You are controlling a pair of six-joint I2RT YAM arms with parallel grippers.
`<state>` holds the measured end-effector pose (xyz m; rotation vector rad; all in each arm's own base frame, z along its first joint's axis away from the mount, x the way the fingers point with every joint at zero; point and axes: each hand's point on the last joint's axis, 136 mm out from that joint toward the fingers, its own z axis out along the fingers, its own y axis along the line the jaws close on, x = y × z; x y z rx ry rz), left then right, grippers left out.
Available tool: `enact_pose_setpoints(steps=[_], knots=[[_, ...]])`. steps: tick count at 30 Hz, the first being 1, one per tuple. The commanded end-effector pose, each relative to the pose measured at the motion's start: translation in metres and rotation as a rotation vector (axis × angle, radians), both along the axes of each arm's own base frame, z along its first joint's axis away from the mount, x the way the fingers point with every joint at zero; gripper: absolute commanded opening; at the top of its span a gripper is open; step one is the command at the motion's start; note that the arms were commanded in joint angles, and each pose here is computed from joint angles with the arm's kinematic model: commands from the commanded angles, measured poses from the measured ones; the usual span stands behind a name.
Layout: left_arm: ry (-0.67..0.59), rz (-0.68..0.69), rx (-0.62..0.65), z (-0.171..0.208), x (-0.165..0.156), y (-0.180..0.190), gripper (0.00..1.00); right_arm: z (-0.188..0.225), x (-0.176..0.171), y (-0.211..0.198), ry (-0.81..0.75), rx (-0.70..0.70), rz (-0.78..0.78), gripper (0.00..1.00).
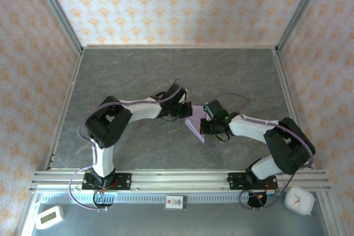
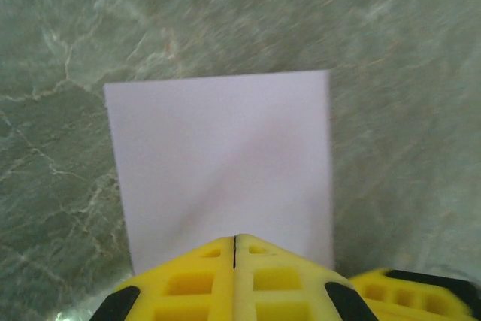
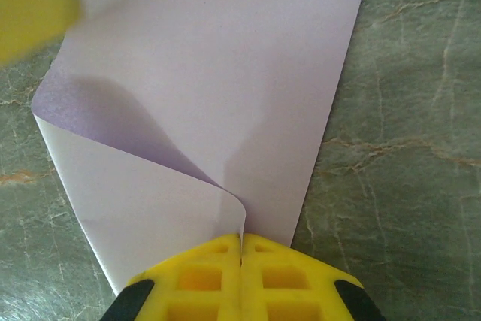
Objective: Fold a paper plane with a square sheet of paper (pick it up from the middle)
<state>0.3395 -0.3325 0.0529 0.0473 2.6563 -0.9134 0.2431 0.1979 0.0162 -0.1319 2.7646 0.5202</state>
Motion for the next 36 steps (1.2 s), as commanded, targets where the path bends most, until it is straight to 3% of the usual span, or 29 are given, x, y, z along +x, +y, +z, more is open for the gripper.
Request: enact_pose_setpoints(steps=[1, 8, 14, 28, 36], knots=[[-0.026, 0.020, -0.066, 0.037, -0.006, 0.003, 0.00, -0.033, -0.029, -0.027, 0.110, -0.109, -0.011, 0.00], [0.003, -0.044, -0.131, 0.041, -0.048, -0.004, 0.00, -0.036, -0.033, -0.030, 0.119, -0.115, -0.011, 0.00], [0.025, -0.064, -0.145, 0.027, -0.062, -0.016, 0.00, -0.037, -0.034, -0.030, 0.123, -0.117, -0.009, 0.00], [0.013, -0.066, -0.120, 0.006, -0.050, -0.027, 0.00, -0.037, -0.034, -0.031, 0.124, -0.123, -0.009, 0.00], [0.043, -0.031, -0.044, -0.031, -0.055, -0.005, 0.00, -0.039, -0.035, -0.032, 0.128, -0.129, -0.010, 0.00]])
